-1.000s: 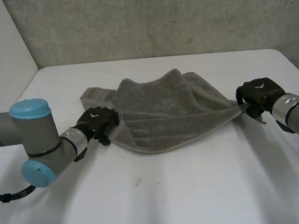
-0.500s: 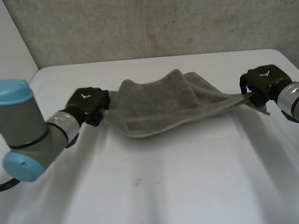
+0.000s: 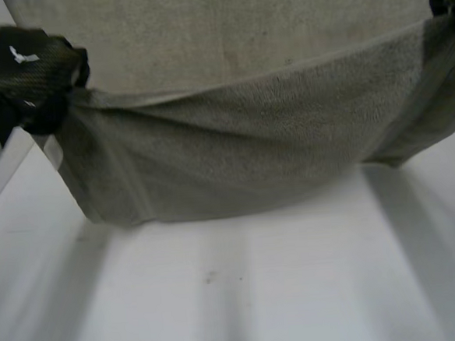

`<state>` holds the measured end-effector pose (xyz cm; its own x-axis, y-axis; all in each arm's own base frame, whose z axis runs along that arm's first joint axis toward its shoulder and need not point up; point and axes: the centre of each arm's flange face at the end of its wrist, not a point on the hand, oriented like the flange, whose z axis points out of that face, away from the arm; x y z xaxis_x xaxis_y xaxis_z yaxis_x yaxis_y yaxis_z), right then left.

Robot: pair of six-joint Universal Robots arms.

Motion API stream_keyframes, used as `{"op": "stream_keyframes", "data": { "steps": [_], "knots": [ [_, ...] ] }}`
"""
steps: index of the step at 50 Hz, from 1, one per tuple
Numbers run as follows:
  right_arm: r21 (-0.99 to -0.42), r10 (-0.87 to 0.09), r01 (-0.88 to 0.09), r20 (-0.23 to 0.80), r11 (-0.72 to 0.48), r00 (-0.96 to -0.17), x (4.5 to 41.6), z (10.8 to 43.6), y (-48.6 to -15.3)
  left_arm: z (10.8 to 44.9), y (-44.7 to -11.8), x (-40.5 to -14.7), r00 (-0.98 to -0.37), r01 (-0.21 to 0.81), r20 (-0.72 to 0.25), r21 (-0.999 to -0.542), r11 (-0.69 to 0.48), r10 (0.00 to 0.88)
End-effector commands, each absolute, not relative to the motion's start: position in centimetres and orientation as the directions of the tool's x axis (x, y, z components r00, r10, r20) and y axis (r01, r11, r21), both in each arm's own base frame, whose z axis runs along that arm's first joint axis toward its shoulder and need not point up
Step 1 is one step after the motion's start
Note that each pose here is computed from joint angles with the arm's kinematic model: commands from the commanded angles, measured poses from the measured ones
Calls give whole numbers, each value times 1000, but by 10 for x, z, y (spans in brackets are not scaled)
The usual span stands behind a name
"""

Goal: Fold the towel.

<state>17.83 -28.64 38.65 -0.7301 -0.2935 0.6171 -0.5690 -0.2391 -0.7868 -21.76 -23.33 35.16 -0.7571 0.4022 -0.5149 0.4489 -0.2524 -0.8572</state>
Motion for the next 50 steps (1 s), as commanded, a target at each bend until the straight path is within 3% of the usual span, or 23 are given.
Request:
{"op": "stream_keyframes", "data": {
  "steps": [1,3,8,12,16,19,20,22,23,25,28,30,32,36,38,39,41,42,45,46,48,50],
  "knots": [
    [-794,-341,-580,604,-182,-720,179,391,-285,359,-238,-207,-770,460,-507,-862,-214,386],
    [-785,-411,-612,591,-94,-694,182,364,-303,335,-253,-209,-763,475,-484,-869,-135,428],
    [-747,-513,-663,585,-39,-629,199,327,-320,290,-282,-213,-754,502,-441,-865,-7,487],
    [-727,-535,-686,584,-10,-611,207,304,-337,268,-303,-218,-748,511,-422,-858,40,512],
    [-714,-484,-699,620,-25,-617,218,294,-369,261,-343,-228,-755,499,-425,-867,17,500],
    [-722,-364,-678,673,-136,-644,228,315,-395,285,-371,-237,-779,457,-440,-886,-76,447],
    [-722,-363,-678,674,-137,-644,228,315,-395,285,-371,-237,-779,457,-440,-886,-77,446],
    [-715,-197,-621,692,-323,-694,239,356,-412,332,-392,-241,-846,348,-400,-915,-205,351],
    [-714,-197,-620,692,-324,-694,239,356,-412,333,-392,-241,-847,347,-400,-915,-206,351],
    [-677,-48,-544,647,-497,-761,244,405,-412,388,-402,-240,-917,189,-298,-911,-367,267],
    [-662,-3,-505,608,-554,-794,243,424,-410,413,-401,-238,-940,107,-235,-892,-438,248],
    [-642,33,-436,539,-630,-842,241,454,-399,441,-397,-234,-957,-13,-137,-858,-514,254],
    [-643,31,-412,517,-646,-855,239,462,-395,447,-395,-233,-958,-48,-109,-851,-523,266],
    [-678,-11,-404,520,-613,-854,240,455,-392,445,-394,-233,-956,-70,-86,-859,-506,279],
    [-732,-81,-427,545,-531,-834,241,429,-395,419,-398,-234,-954,-48,-83,-906,-420,289],
    [-732,-81,-427,545,-530,-834,241,429,-395,418,-398,-234,-954,-48,-83,-906,-420,289],
    [-786,-166,-453,558,-419,-813,241,396,-397,384,-403,-231,-952,-16,-79,-952,-306,296],
    [-787,-167,-454,558,-419,-813,241,396,-397,384,-403,-231,-952,-16,-79,-952,-306,296],
    [-830,-314,-483,554,-279,-771,242,339,-399,322,-403,-228,-951,26,-60,-993,-116,302],
    [-830,-315,-483,554,-279,-770,242,339,-399,321,-403,-227,-951,26,-60,-993,-115,302],
    [-845,-427,-492,532,-212,-731,247,300,-395,281,-401,-222,-954,51,-49,-999,-2,296],
    [-849,-470,-497,517,-178,-715,248,280,-394,262,-400,-220,-954,61,-45,-997,44,296]
  ]
}}
